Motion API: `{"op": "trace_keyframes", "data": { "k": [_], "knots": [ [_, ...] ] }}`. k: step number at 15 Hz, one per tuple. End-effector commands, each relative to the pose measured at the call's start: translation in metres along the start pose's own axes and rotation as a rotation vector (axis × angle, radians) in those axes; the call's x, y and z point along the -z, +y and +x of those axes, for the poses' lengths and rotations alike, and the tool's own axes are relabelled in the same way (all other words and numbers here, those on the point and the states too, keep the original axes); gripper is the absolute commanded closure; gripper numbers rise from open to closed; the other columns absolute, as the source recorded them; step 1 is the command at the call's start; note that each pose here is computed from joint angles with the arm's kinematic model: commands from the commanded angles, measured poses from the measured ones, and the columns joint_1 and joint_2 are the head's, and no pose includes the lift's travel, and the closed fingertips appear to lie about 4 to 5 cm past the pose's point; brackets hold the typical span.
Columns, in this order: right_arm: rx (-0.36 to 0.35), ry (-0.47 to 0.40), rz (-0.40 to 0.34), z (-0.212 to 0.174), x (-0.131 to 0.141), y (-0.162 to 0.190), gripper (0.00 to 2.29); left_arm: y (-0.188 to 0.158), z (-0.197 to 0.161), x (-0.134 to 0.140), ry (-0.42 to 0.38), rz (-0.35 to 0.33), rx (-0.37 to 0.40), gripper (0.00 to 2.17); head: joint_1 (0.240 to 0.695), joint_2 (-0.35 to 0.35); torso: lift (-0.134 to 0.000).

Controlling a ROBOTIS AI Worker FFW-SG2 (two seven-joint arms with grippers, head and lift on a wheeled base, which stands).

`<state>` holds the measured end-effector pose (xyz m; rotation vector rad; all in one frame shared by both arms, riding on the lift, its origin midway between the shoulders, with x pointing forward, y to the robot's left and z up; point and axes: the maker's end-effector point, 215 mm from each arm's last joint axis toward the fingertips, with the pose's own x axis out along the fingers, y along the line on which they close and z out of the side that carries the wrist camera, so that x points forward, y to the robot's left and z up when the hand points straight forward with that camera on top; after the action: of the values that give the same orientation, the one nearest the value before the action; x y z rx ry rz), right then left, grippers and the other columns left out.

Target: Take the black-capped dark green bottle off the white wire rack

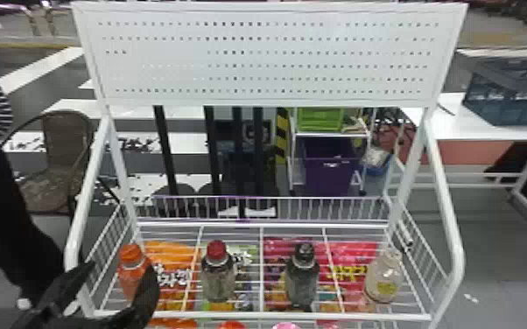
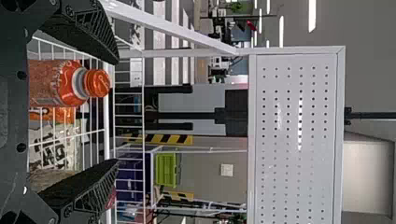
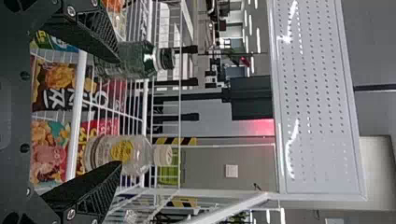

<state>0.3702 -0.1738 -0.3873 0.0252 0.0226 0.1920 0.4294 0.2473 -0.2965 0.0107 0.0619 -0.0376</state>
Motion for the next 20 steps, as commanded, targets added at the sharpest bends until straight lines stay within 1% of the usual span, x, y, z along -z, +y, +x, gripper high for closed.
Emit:
{"op": "trace_keyframes", "data": {
  "k": [1, 5, 9, 10, 14, 17, 20],
  "knots": [
    [-0.027, -0.008, 0.011, 0.023, 0.017, 0.029, 0.13, 0.000, 0.000, 0.005, 0.008, 0.002, 0.001, 0.14, 0.499, 0.000, 0.000],
    [-0.018, -0.038, 0.018, 0.066, 0.020, 0.054, 0.13, -0.003, -0.001, 0.007, 0.015, 0.007, 0.007, 0.14, 0.499, 0.000, 0.000],
    [-0.046, -0.060, 0.016, 0.103, 0.015, 0.076, 0.13, -0.007, -0.005, 0.017, 0.034, 0.017, 0.017, 0.14, 0.499, 0.000, 0.000],
    [-0.043, -0.053, 0.015, 0.110, 0.018, 0.079, 0.13, -0.007, -0.006, 0.018, 0.037, 0.020, 0.020, 0.14, 0.499, 0.000, 0.000],
    [-0.025, -0.042, 0.008, 0.126, 0.026, 0.082, 0.13, -0.008, -0.009, 0.022, 0.047, 0.025, 0.025, 0.14, 0.499, 0.000, 0.000],
    [-0.028, -0.011, -0.004, 0.143, 0.034, 0.082, 0.13, -0.009, -0.009, 0.021, 0.044, 0.028, 0.029, 0.14, 0.499, 0.000, 0.000],
    [-0.029, -0.002, -0.010, 0.159, 0.037, 0.081, 0.13, -0.008, -0.009, 0.024, 0.049, 0.032, 0.030, 0.14, 0.499, 0.000, 0.000]
  ]
}}
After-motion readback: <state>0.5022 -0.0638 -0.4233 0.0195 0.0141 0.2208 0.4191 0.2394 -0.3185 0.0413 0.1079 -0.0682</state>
